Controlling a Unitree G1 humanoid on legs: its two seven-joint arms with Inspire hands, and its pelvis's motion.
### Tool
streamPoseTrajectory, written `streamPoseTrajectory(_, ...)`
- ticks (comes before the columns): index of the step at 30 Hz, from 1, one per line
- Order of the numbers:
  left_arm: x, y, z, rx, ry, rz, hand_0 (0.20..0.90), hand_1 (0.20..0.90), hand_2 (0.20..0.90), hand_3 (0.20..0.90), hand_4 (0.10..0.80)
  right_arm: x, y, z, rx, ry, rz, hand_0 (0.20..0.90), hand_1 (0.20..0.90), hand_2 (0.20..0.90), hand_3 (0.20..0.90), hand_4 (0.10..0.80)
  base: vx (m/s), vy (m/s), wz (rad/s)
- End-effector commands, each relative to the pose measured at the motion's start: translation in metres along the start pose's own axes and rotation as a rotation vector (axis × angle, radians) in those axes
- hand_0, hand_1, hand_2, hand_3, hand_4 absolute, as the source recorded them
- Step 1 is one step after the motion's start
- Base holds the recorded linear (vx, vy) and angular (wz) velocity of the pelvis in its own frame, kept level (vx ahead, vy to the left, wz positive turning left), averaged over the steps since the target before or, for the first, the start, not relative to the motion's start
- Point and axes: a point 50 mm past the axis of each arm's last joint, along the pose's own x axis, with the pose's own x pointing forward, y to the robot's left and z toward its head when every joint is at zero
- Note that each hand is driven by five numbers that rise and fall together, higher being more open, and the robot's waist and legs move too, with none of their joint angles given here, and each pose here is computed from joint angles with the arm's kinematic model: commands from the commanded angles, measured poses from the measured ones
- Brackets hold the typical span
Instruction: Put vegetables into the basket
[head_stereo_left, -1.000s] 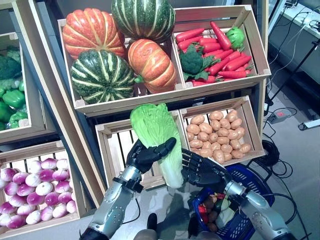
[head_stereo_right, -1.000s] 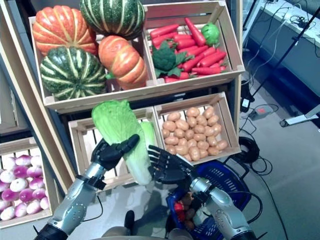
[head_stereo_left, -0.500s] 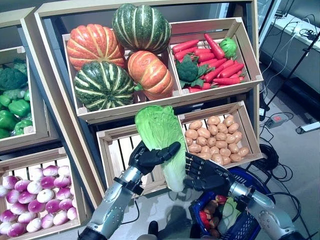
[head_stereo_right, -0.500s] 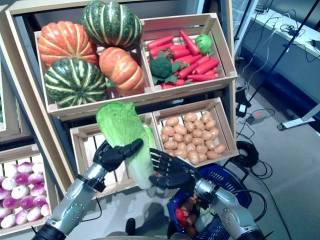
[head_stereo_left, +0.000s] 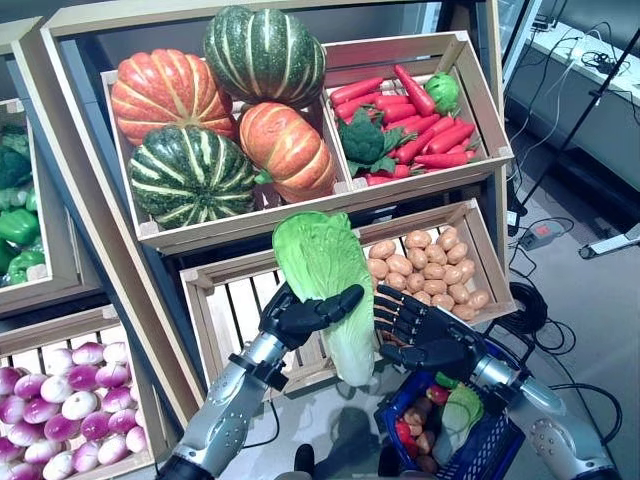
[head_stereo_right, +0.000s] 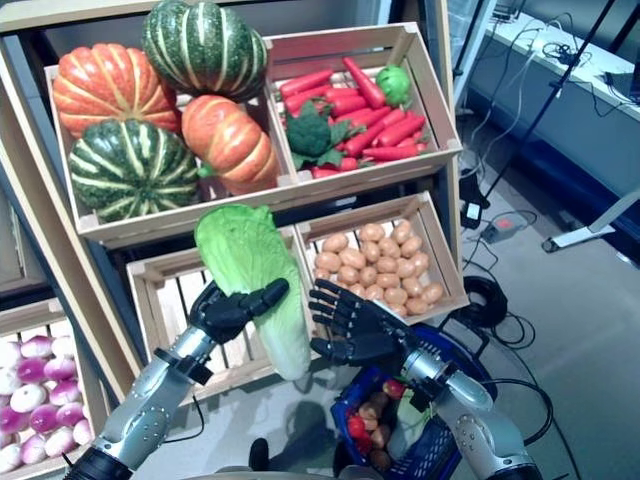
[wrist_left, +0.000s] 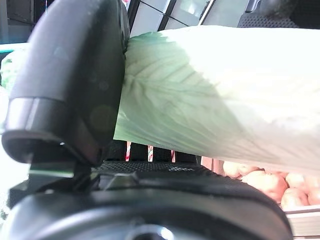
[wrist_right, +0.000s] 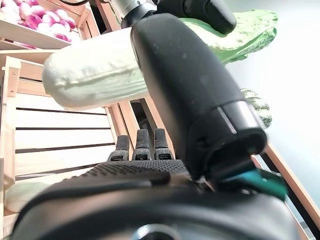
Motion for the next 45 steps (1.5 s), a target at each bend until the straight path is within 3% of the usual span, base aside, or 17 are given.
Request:
streamPoseTrajectory(1,0.026,-0.021,0.049,0.069,-0.237,-0.168,0.3,0.3,0.3,0.3,0.4,0.019,0.028,0.034,-0.015,-0.187,0.204,0.9,0.9,0.9,0.9,0.8,0.0,0.0,0.0)
streamPoseTrajectory(10,0.032,-0.048,0.046,0.039,-0.237,-0.373,0.3,0.3,0.3,0.3,0.4,0.038,0.05,0.014,0.035,-0.045,0.321,0.9,0.9,0.9,0.9,0.8,0.0,0.0,0.0)
streamPoseTrajectory(22,0.036,-0.065,0.049,0.013,-0.256,-0.496,0.3,0.3,0.3,0.3,0.4,0.05,0.061,-0.014,0.085,0.103,0.361,0.9,0.9,0.9,0.9,0.8,0.007,0.003,-0.01)
streamPoseTrajectory(23,0.036,-0.066,0.049,0.012,-0.253,-0.501,0.3,0.3,0.3,0.3,0.4,0.05,0.061,-0.016,0.088,0.11,0.354,0.669,0.669,0.669,0.669,0.646,0.0,0.0,0.0)
streamPoseTrajectory(24,0.036,-0.067,0.047,0.011,-0.249,-0.508,0.3,0.3,0.3,0.3,0.4,0.05,0.061,-0.019,0.092,0.119,0.334,0.3,0.3,0.3,0.3,0.4,0.0,0.0,0.0)
streamPoseTrajectory(33,0.031,-0.065,0.046,0.044,-0.226,-0.517,0.3,0.3,0.3,0.3,0.4,0.051,0.056,-0.028,0.135,0.131,0.23,0.3,0.3,0.3,0.3,0.4,0.0,0.0,0.0)
streamPoseTrajectory(39,0.024,-0.054,0.053,0.156,-0.244,-0.429,0.3,0.3,0.3,0.3,0.4,0.039,0.037,-0.032,0.139,0.121,0.04,0.3,0.3,0.3,0.3,0.4,0.0,0.0,0.0)
streamPoseTrajectory(40,0.022,-0.052,0.055,0.185,-0.248,-0.406,0.333,0.333,0.333,0.333,0.422,0.037,0.034,-0.032,0.141,0.112,0.005,0.3,0.3,0.3,0.3,0.4,0.0,0.0,0.0)
streamPoseTrajectory(41,0.021,-0.048,0.057,0.222,-0.253,-0.372,0.535,0.535,0.535,0.535,0.557,0.034,0.029,-0.031,0.144,0.098,-0.047,0.3,0.3,0.3,0.3,0.4,0.0,0.0,0.0)
streamPoseTrajectory(42,0.018,-0.042,0.06,0.255,-0.257,-0.335,0.818,0.818,0.818,0.818,0.745,0.029,0.023,-0.031,0.143,0.08,-0.11,0.3,0.3,0.3,0.3,0.4,0.037,-0.009,0.0)
streamPoseTrajectory(43,0.015,-0.036,0.062,0.302,-0.264,-0.287,0.9,0.9,0.9,0.9,0.8,0.024,0.016,-0.03,0.135,0.053,-0.189,0.3,0.3,0.3,0.3,0.4,0.038,-0.005,0.0)
streamPoseTrajectory(45,0.008,-0.027,0.068,0.426,-0.278,-0.189,0.9,0.9,0.9,0.9,0.8,0.013,0.005,-0.029,0.15,0.004,-0.323,0.3,0.3,0.3,0.3,0.4,0.019,0.0,0.0)
